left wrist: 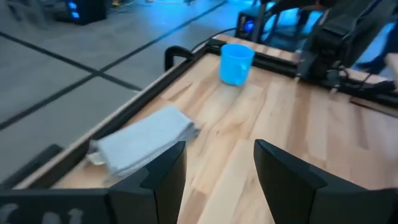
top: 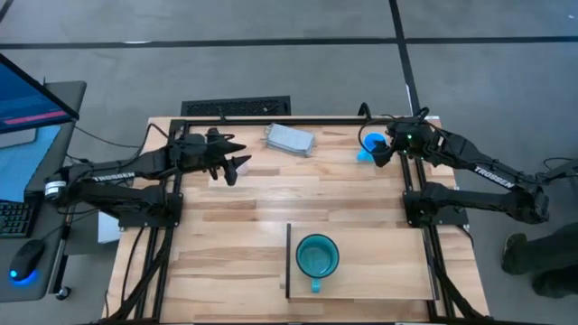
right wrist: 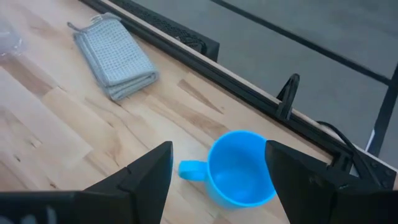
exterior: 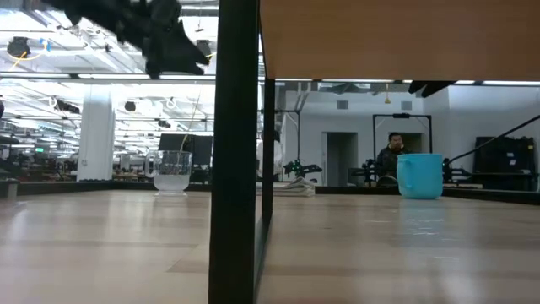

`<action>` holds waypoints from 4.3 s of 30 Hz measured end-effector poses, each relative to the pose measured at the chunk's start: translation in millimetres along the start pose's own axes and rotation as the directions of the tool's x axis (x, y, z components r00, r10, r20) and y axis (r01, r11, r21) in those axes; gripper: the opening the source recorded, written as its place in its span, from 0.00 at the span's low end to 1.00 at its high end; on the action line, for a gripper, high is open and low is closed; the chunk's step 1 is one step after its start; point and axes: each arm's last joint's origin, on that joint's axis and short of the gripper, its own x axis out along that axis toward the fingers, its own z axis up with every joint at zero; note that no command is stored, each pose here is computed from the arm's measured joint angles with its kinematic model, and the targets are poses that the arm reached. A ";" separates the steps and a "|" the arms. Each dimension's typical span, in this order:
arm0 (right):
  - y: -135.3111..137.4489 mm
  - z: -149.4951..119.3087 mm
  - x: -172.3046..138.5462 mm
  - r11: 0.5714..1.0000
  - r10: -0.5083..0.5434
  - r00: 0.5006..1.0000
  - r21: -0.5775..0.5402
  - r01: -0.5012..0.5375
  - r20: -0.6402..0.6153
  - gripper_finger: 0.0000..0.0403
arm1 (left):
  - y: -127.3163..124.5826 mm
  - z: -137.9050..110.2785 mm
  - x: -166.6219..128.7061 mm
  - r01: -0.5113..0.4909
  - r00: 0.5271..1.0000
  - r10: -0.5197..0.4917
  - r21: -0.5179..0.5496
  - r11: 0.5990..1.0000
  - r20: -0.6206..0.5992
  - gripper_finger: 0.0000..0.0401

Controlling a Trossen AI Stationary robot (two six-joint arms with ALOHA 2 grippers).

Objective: Stack small to large cups/mugs on shelf
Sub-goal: Put the light blue mug on the shelf

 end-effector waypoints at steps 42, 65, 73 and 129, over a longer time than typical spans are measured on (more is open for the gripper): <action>6.4 3.0 23.5 0.997 0.019 0.995 -0.069 -0.026 -0.099 0.69 | 19.8 -14.9 -3.8 0.139 0.981 -0.127 -0.076 0.987 0.144 0.45; 2.9 -8.8 40.0 0.996 -0.040 0.951 -0.088 0.014 -0.307 0.69 | 19.8 -15.3 -3.8 0.140 0.982 -0.127 -0.092 0.986 0.140 0.45; 8.5 -11.1 67.8 0.966 -0.070 0.906 -0.253 -0.042 -0.418 0.69 | 20.3 -19.1 -3.2 0.135 0.987 -0.123 -0.124 0.983 0.100 0.45; -5.1 -22.8 103.5 0.914 -0.021 0.764 -0.323 -0.248 -0.645 0.03 | 21.6 -24.8 -2.6 0.097 0.995 -0.092 -0.119 0.988 0.043 0.45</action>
